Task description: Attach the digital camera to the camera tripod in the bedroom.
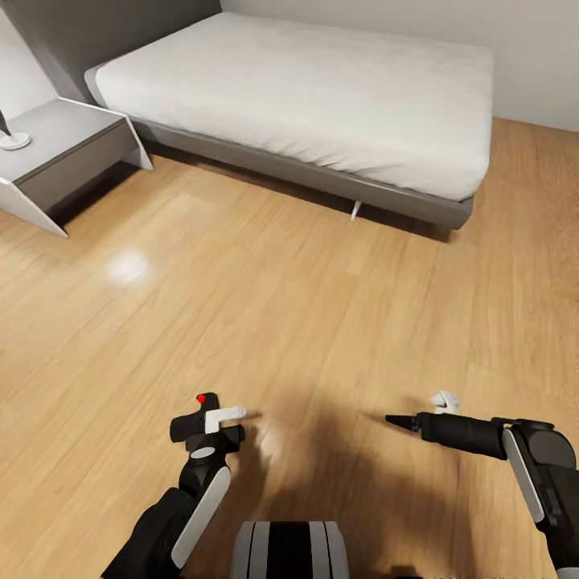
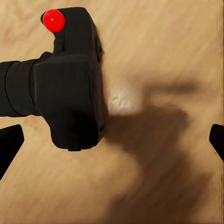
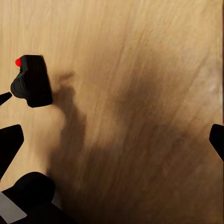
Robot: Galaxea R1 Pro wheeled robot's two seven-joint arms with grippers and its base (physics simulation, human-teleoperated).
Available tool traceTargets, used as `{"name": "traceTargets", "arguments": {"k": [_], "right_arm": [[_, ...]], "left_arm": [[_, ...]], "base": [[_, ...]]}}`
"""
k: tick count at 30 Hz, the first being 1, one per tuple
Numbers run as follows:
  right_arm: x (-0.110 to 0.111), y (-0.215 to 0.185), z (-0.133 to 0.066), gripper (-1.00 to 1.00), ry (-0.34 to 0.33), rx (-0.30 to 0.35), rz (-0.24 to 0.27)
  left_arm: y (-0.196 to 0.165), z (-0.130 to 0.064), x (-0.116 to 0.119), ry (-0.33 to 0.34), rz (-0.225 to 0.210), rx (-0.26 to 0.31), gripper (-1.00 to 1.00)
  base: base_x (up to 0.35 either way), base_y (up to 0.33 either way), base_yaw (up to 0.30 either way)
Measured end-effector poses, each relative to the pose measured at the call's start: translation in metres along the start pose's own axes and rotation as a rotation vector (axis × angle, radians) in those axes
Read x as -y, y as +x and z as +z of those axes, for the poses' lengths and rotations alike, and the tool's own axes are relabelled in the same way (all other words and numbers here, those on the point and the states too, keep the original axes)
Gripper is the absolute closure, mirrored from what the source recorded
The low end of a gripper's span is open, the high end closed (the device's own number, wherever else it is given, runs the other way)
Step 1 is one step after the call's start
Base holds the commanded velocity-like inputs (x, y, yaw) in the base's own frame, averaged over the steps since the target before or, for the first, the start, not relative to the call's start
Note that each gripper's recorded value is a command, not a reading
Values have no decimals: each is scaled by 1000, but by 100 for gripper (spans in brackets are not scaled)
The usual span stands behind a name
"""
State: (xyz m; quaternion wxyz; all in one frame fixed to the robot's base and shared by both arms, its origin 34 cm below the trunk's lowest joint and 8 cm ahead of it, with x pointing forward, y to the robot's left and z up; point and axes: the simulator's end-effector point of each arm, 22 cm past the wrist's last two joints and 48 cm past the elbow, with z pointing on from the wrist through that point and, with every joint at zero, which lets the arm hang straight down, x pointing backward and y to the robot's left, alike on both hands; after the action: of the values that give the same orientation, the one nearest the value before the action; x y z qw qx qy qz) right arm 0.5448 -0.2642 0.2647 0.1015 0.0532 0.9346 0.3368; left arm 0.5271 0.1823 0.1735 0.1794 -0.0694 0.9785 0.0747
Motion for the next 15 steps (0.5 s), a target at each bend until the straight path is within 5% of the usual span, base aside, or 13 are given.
{"name": "traceTargets", "arguments": {"k": [15], "right_arm": [[17,1,0,-100,80,-4,-3]], "left_arm": [[17,7,-6,-15,10,-35,-100]], "base": [[0,0,-18]]}}
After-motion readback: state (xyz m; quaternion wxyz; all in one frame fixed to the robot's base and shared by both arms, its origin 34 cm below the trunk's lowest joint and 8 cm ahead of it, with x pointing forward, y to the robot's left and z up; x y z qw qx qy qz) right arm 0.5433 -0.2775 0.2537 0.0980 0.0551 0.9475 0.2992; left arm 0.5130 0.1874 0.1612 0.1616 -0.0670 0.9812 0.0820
